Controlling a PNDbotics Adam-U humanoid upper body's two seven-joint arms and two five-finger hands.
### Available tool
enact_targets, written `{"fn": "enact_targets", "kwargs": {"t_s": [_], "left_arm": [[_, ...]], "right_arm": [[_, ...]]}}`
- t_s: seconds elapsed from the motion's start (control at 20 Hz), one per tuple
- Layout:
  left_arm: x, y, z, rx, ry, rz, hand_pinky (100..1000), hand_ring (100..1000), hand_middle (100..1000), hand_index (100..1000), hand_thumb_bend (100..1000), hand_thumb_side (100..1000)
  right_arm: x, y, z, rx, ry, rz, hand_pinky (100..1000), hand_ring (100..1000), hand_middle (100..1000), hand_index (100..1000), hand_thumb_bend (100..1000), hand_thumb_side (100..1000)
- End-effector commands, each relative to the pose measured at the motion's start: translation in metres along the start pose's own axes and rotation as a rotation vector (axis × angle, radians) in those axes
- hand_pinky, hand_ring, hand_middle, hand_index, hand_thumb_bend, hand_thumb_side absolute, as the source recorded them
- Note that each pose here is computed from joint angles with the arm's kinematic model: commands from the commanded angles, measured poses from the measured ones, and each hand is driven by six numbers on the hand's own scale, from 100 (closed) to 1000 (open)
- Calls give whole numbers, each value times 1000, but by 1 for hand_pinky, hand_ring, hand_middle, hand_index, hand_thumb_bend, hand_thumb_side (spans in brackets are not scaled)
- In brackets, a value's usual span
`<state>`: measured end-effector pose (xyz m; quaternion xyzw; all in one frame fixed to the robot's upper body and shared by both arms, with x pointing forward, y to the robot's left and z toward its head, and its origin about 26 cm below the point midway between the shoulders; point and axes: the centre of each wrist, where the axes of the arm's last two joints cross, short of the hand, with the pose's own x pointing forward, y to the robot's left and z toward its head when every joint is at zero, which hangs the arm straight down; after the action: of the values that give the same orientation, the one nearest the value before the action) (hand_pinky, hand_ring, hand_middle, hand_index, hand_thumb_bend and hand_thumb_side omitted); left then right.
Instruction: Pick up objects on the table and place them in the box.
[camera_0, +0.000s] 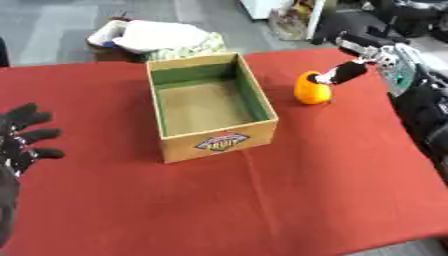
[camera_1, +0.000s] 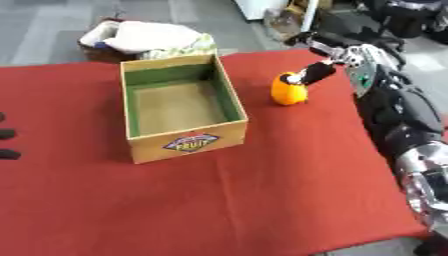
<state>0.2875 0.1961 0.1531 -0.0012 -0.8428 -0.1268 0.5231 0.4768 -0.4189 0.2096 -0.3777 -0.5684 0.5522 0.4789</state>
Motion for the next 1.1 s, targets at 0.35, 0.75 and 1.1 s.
{"fn": "enact_targets", "kwargs": {"t_s": [0.35,0.75,1.1], "left_arm": [[8,1,-1,-11,-30,-1,606,737,748,875,116,1000],[8,0,-2,-13,-32,1,606,737,749,875,116,1000],[8,0,-2,-13,-31,3,606,737,749,875,117,1000]], "right_arm": [[-6,-3,2,17,77,45,952,980,881,953,427,483],[-7,12,1,25,98,39,948,977,873,951,413,496],[-7,19,0,27,101,37,947,974,869,950,406,496]]}}
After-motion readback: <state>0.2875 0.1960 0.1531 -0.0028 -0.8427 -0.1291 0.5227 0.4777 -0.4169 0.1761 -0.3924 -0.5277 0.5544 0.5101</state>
